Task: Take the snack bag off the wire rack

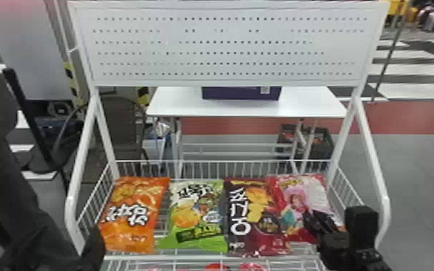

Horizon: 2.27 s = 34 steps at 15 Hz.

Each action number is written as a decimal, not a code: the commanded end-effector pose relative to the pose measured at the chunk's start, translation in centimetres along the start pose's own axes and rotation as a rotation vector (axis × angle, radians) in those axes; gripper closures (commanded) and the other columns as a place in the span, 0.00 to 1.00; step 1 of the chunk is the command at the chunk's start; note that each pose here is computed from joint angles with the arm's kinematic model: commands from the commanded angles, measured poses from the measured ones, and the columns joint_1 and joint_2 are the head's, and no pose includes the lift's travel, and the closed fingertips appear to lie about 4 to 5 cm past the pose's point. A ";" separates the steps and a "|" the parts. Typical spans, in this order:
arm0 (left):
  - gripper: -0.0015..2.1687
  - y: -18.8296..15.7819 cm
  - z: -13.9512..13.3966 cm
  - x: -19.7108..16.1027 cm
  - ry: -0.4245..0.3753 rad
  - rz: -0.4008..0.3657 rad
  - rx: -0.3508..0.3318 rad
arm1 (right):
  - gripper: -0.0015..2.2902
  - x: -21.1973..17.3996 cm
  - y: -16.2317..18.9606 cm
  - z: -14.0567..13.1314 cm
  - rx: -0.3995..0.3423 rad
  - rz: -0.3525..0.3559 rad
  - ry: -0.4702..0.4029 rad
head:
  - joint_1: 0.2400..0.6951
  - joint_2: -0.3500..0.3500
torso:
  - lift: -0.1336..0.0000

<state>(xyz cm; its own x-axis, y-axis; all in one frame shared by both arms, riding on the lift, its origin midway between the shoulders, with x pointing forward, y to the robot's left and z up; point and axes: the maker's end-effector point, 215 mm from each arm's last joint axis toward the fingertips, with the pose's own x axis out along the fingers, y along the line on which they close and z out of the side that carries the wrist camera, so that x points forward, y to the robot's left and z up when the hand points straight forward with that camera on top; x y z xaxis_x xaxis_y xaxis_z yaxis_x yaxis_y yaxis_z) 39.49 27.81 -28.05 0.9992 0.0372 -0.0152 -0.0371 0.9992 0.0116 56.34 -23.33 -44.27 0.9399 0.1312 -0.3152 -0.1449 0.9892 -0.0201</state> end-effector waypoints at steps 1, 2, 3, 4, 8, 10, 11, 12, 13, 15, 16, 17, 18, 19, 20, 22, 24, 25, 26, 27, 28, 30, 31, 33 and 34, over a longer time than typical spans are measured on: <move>0.09 0.0 0.1 0.0 -0.001 0.000 0.000 | 0.89 -0.2 0.3 0.5 0.002 0.004 -0.011 | 0.57 0.50 | 1.00; 0.09 0.0 0.1 0.0 -0.001 0.000 0.000 | 0.89 -0.4 0.5 1.5 0.000 0.002 -0.031 | 0.57 0.50 | 1.00; 0.09 -0.1 0.0 0.1 0.001 0.000 -0.002 | 0.89 -0.6 0.6 2.0 0.002 0.003 -0.041 | 0.57 0.50 | 1.00; 0.09 -0.1 0.0 0.1 0.001 0.000 -0.002 | 0.89 -0.9 1.0 2.8 0.002 0.010 -0.057 | 0.57 0.50 | 1.00; 0.09 -0.1 0.0 0.1 0.001 0.001 -0.003 | 0.89 -3.6 2.3 7.4 -0.014 0.026 -0.135 | 0.57 0.50 | 1.00; 0.09 -0.1 0.1 0.0 0.000 -0.001 -0.003 | 0.89 -5.4 3.6 9.4 -0.020 0.044 -0.164 | 0.57 0.50 | 1.00; 0.09 -0.1 0.1 0.0 0.000 -0.001 -0.003 | 0.89 -6.5 3.9 9.9 -0.020 0.056 -0.174 | 0.57 0.50 | 1.00; 0.09 -0.1 0.2 0.0 -0.001 0.000 -0.004 | 0.89 -7.5 4.3 10.6 -0.013 0.069 -0.188 | 0.57 0.50 | 1.00; 0.09 -0.1 0.2 0.0 -0.002 -0.001 -0.002 | 0.89 -8.7 4.9 10.9 -0.008 0.083 -0.199 | 0.57 0.50 | 1.00; 0.09 -0.1 0.2 0.0 -0.002 0.001 -0.002 | 0.89 -11.6 6.0 11.1 -0.012 0.108 -0.219 | 0.57 0.50 | 1.00; 0.09 -0.1 0.3 0.0 -0.005 0.000 -0.003 | 0.89 -13.0 6.1 11.5 -0.010 0.114 -0.247 | 0.57 0.50 | 1.00; 0.09 -0.1 0.3 0.0 -0.003 0.001 -0.002 | 0.89 -14.5 6.0 12.0 -0.007 0.116 -0.273 | 0.57 0.50 | 1.00; 0.09 0.0 0.3 0.0 -0.003 0.001 -0.001 | 0.89 -15.5 5.4 12.2 -0.011 0.103 -0.285 | 0.57 0.50 | 1.00; 0.09 -0.1 0.3 -0.1 -0.003 0.001 -0.001 | 0.89 -16.9 4.9 12.3 -0.014 0.094 -0.302 | 0.57 0.50 | 1.00; 0.09 0.0 0.4 -0.1 -0.005 0.002 0.000 | 0.89 -18.1 4.1 12.4 -0.015 0.078 -0.321 | 0.57 0.50 | 1.00; 0.09 0.0 0.5 0.0 -0.008 0.000 0.000 | 0.89 -20.0 2.3 11.6 -0.017 0.048 -0.319 | 0.57 0.50 | 1.00; 0.09 0.1 0.2 0.1 -0.005 0.003 -0.001 | 0.89 -21.5 0.2 11.1 -0.033 0.009 -0.314 | 0.57 0.50 | 1.00; 0.09 0.1 0.1 0.1 -0.003 0.001 0.001 | 0.89 -22.0 -0.8 11.0 -0.033 -0.011 -0.320 | 0.57 0.50 | 1.00; 0.09 0.1 0.1 0.2 -0.003 -0.001 0.002 | 0.89 -22.4 -2.0 10.8 -0.032 -0.031 -0.312 | 0.57 0.50 | 1.00; 0.09 0.1 0.2 0.3 -0.004 -0.002 0.000 | 0.89 -22.7 -2.9 10.2 -0.034 -0.049 -0.297 | 0.57 0.50 | 1.00; 0.09 0.1 0.2 0.3 -0.005 -0.003 -0.002 | 0.89 -22.9 -3.5 10.0 -0.033 -0.060 -0.294 | 0.57 0.50 | 1.00; 0.09 0.1 0.4 0.4 -0.010 -0.003 -0.003 | 0.89 -23.6 -3.9 10.5 -0.028 -0.065 -0.315 | 0.57 0.50 | 1.00; 0.09 0.1 0.3 0.4 -0.007 -0.004 -0.001 | 0.89 -23.7 -3.9 10.5 -0.028 -0.066 -0.315 | 0.57 0.50 | 1.00; 0.09 0.2 0.4 0.4 -0.009 -0.002 0.000 | 0.89 -23.9 -3.9 10.7 -0.027 -0.063 -0.323 | 0.57 0.50 | 1.00; 0.09 0.3 0.5 0.3 -0.011 0.000 0.000 | 0.89 -23.9 -3.9 10.8 -0.027 -0.062 -0.326 | 0.57 0.50 | 1.00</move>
<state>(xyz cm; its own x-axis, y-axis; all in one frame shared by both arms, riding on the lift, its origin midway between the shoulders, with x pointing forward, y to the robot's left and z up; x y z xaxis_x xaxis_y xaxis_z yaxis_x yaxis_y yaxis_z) 39.85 28.01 -27.62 0.9994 0.0348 -0.0050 -0.0347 0.9993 0.0105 37.83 -29.67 -26.58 0.9962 0.0869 0.0018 -0.0867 0.9946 -0.0568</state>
